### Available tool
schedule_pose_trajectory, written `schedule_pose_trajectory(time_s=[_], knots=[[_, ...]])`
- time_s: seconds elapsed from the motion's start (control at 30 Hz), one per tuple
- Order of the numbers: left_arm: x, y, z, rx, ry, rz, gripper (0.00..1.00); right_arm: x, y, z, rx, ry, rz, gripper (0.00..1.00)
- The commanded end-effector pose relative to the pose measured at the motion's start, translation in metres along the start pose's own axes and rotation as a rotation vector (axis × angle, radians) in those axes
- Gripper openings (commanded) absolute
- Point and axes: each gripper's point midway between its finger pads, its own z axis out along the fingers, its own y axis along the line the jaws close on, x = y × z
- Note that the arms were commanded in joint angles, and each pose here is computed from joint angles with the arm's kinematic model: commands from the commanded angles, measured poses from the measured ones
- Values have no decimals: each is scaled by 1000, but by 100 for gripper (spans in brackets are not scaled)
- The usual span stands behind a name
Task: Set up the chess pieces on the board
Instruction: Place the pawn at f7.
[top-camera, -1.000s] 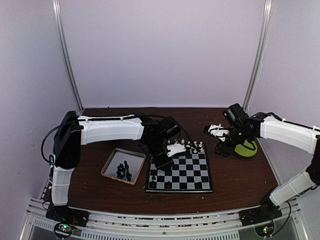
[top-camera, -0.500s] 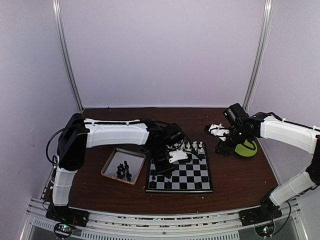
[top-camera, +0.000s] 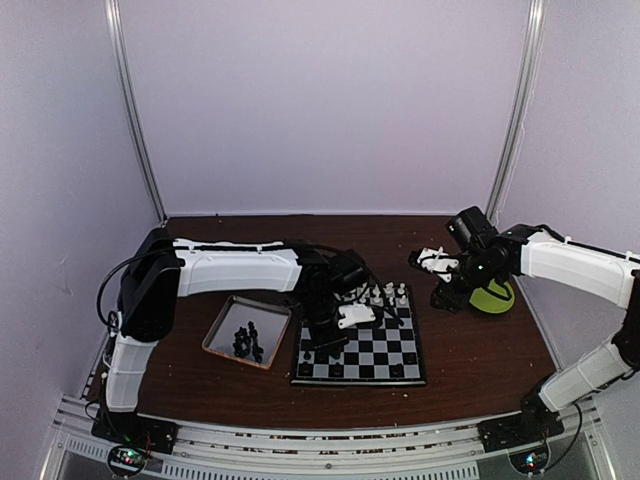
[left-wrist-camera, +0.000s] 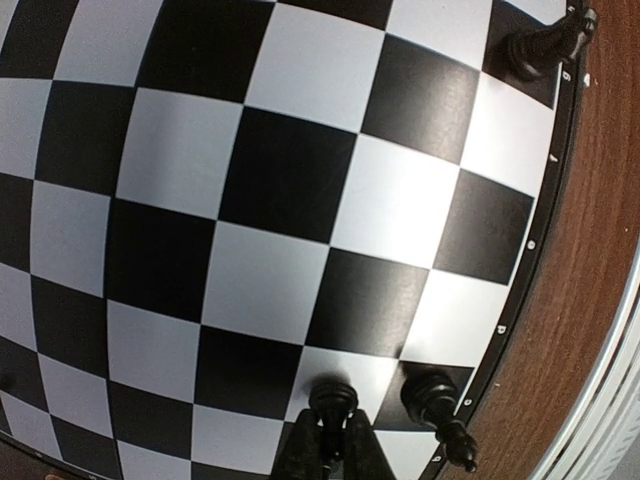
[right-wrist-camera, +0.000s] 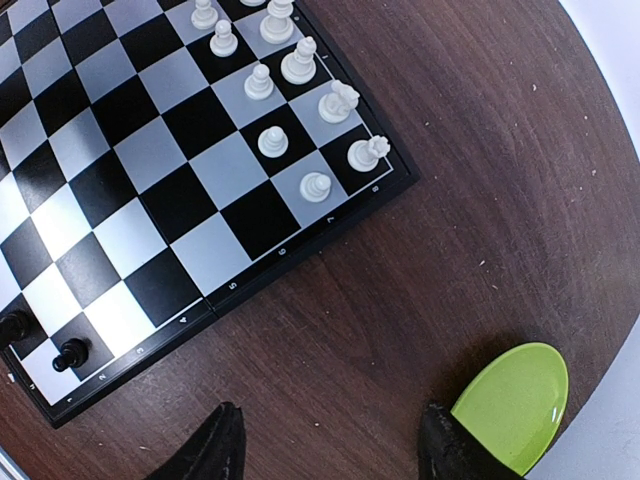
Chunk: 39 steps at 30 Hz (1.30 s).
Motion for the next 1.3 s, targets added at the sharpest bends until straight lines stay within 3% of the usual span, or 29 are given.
schedule_pose_trajectory(time_s=[0.0,0.37,0.97,1.27], knots=[[-3,0,2,-6,9,21,7,3,-1,1,2,8,8,59],[-2,-3,2,2,15,32,12,4,0,3,-7,13,5,59],[-4,-9,3,25,12,44,11,5,2,5,-15,22,1,59],[-16,0,-14,-39,-28,34,21,6,2,5,-17,24,1,59]])
